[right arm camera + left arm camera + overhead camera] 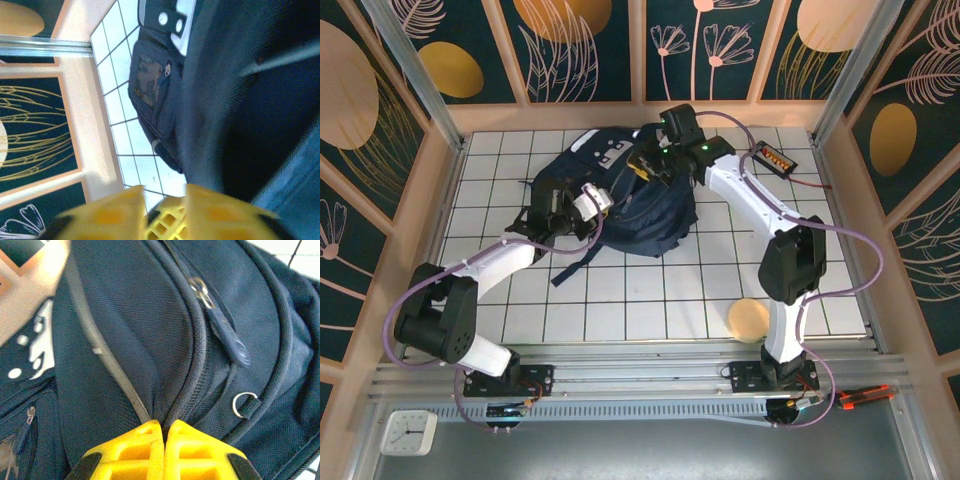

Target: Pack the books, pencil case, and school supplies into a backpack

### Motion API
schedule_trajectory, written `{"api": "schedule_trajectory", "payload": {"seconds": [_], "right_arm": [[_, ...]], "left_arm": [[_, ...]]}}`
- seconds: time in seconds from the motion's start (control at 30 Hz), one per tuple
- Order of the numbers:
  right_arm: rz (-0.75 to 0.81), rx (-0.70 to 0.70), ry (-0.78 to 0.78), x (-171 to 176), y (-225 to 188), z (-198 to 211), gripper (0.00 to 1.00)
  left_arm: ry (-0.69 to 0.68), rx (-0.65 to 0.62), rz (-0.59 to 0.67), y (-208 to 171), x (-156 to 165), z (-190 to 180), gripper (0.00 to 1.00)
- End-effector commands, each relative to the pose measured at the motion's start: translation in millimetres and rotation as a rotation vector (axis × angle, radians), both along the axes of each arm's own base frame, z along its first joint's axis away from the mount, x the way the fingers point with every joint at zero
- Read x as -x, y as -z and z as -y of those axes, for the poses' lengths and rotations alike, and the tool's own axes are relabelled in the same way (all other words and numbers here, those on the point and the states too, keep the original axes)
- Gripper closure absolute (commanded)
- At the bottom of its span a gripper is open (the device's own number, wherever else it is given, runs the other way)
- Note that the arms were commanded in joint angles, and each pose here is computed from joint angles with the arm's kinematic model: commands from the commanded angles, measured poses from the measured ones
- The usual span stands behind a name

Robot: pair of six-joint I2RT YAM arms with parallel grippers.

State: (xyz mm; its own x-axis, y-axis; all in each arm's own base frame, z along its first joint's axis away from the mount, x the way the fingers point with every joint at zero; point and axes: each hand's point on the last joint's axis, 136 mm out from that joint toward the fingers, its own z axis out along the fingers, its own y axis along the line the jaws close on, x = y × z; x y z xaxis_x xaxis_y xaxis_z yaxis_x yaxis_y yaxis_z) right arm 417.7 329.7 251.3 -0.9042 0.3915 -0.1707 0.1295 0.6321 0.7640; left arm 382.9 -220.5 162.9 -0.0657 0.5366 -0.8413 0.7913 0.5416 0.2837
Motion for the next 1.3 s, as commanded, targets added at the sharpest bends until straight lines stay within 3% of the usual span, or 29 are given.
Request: {"api": "schedule_trajectory", "payload": {"seconds": [0.0, 0.1, 0.3, 0.47, 0.57, 0.7, 0.87, 1.27], "right_arm": [[0.085, 0.082, -0.032, 25.6, -29.0, 25.7, 0.49], [0.08, 0.198, -0.005, 43.0, -12.6, 49.8, 0.45], [0.075, 0.288, -0.043, 79.3, 20.2, 42.7, 0.45], [0.134, 0.462, -0.085, 80.8, 35.4, 32.2, 0.47], [0.141, 0.489, -0.095, 86.0, 45.6, 29.0, 0.46], [0.141, 0.514, -0.126, 85.4, 63.5, 22.3, 0.49], [0.182, 0.689, -0.191, 89.4, 87.3, 20.6, 0.55], [0.206, 0.757, -0.255, 85.5, 115.8, 11.4, 0.61]], "left_arm": [[0.023, 0.142, 0.023, -50.7, -7.5, 15.8, 1.0], [0.054, 0.177, -0.003, -58.8, -0.5, 20.6, 1.0], [0.09, 0.199, -0.02, -66.4, 11.7, 23.0, 1.0], [0.097, 0.207, -0.026, -67.1, 13.3, 23.8, 1.0], [0.101, 0.185, -0.021, -54.8, 18.3, 21.0, 1.0], [0.015, 0.129, -0.002, -34.8, 17.0, 5.0, 1.0], [-0.034, 0.11, 0.021, -35.1, 16.0, -4.0, 1.0], [-0.066, 0.102, 0.037, -34.2, 19.8, -11.5, 1.0]]}}
